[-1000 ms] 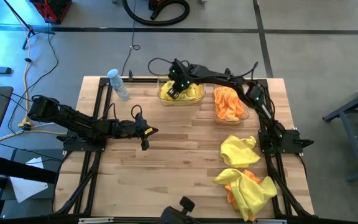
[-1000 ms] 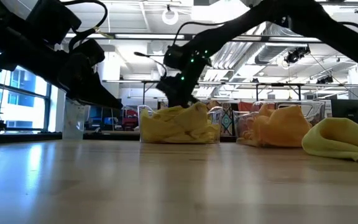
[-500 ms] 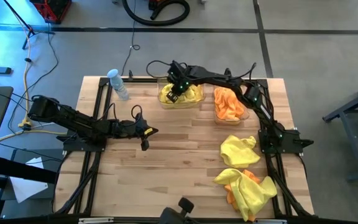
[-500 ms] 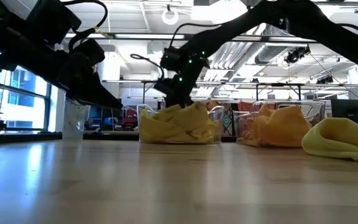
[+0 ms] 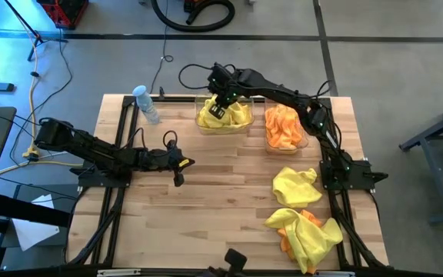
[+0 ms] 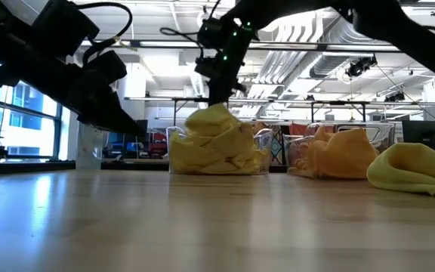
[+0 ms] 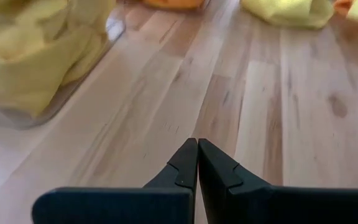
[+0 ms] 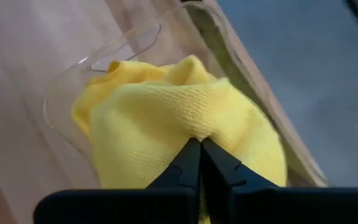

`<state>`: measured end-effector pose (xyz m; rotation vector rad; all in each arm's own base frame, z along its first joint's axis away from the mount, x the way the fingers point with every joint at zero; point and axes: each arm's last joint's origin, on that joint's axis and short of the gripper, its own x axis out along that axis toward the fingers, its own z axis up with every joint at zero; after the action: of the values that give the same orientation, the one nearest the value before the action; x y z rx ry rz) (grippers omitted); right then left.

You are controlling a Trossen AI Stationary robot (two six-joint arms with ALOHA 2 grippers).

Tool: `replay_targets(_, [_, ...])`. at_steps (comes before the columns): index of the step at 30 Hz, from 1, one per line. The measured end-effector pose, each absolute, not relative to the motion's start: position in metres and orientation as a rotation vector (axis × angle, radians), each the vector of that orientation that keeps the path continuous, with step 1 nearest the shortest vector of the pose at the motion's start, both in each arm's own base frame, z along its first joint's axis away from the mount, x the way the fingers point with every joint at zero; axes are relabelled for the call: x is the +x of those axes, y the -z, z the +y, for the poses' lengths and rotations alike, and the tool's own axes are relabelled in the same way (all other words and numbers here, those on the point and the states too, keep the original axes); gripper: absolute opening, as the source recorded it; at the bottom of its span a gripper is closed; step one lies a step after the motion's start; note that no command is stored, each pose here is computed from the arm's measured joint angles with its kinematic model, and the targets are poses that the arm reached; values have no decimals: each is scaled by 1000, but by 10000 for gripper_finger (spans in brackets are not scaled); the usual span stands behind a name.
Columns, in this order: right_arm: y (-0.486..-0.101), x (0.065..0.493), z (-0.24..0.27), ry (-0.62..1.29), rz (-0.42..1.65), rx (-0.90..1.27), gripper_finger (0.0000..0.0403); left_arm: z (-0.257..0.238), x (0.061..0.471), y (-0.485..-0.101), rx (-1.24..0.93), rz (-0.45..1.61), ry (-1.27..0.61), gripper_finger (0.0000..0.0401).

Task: Sort microfiber towel by color & place in baskets
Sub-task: Put the yellow microfiber towel into the left transparent bin

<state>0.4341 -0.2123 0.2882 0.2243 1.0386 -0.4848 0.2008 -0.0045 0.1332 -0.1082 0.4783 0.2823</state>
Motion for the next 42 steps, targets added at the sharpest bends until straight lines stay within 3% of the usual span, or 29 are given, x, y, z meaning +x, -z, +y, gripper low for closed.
replay_targets(8, [-313, 420, -179, 471, 1008, 158, 0, -4, 199, -130, -117, 507, -323, 0])
replay_targets(28, [-281, 310, -132, 528, 641, 158, 0, -13, 199, -132, -161, 479, -289, 0])
replay_targets(37, [-277, 339, -153, 471, 397, 119, 0, -12, 200, -134, -165, 461, -293, 0])
replay_targets(42, [-254, 377, -177, 428, 462, 120, 0, -12, 201, -134, -129, 458, -291, 0])
